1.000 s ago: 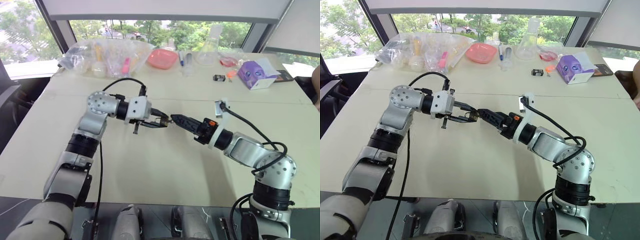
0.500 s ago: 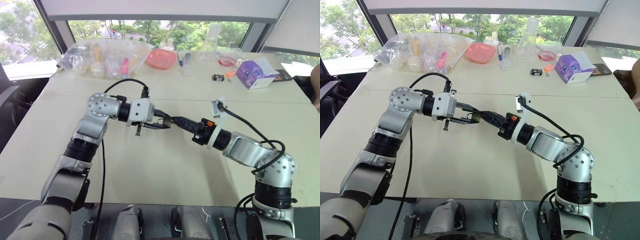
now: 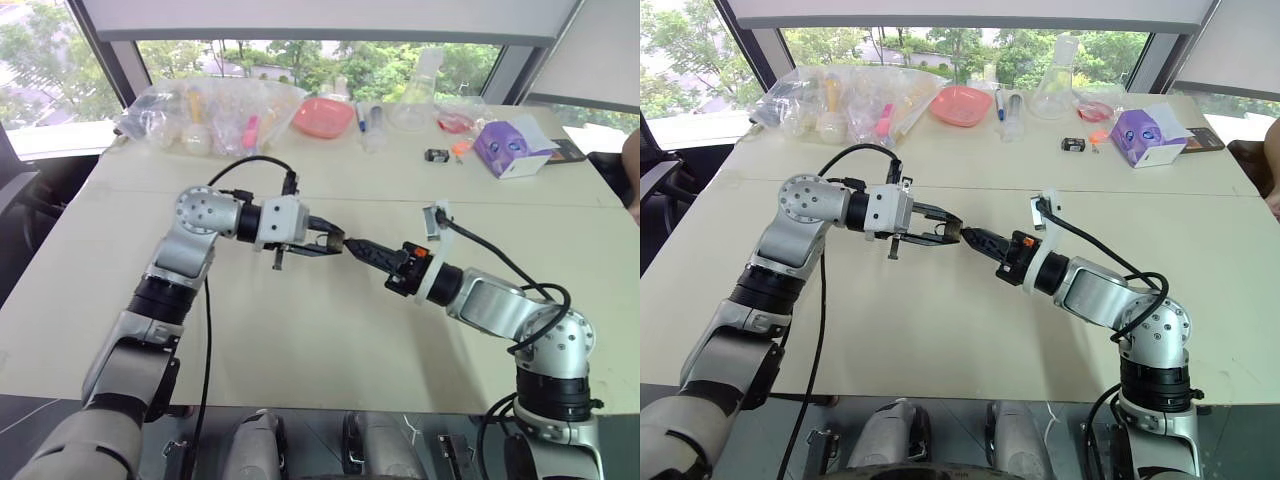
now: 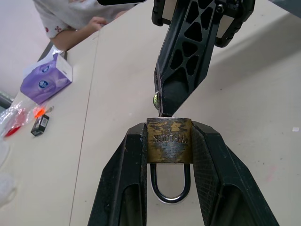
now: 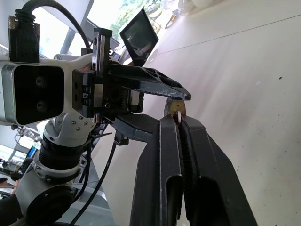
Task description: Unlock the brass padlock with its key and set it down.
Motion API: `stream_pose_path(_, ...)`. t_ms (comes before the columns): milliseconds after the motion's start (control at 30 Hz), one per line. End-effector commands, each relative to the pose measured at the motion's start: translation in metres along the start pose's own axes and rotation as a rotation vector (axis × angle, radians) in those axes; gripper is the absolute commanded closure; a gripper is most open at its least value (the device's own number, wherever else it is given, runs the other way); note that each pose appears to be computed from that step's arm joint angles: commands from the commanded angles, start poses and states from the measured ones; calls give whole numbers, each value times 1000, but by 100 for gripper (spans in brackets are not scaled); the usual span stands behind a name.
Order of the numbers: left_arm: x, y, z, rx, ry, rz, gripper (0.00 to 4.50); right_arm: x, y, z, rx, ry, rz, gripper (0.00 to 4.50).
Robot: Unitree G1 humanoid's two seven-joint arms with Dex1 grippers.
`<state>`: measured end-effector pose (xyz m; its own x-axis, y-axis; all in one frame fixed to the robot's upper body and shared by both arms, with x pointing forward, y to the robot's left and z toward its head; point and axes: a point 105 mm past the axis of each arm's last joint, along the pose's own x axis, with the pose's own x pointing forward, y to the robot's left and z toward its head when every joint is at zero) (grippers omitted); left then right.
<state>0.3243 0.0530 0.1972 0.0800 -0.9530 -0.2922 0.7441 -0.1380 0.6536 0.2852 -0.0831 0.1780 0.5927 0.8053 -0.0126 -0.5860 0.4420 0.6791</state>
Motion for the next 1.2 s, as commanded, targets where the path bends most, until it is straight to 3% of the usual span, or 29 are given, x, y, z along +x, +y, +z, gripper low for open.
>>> stream_pose_path(33, -3, 5, 14, 85, -34, 30, 378, -1, 11, 5, 23, -34, 51, 439)
stream_pose_path(367, -6, 4, 12, 254, -10, 92, 378, -3, 15, 15, 173, -116, 83, 439)
stream_pose_path(733, -9, 14, 19, 394, -28, 197, 378, 1, 17, 9, 232, -97, 75, 439)
stream_pose_path(1200, -11, 14, 24, 716, -22, 273, 378, 7, 12, 8, 406, -117, 59, 439)
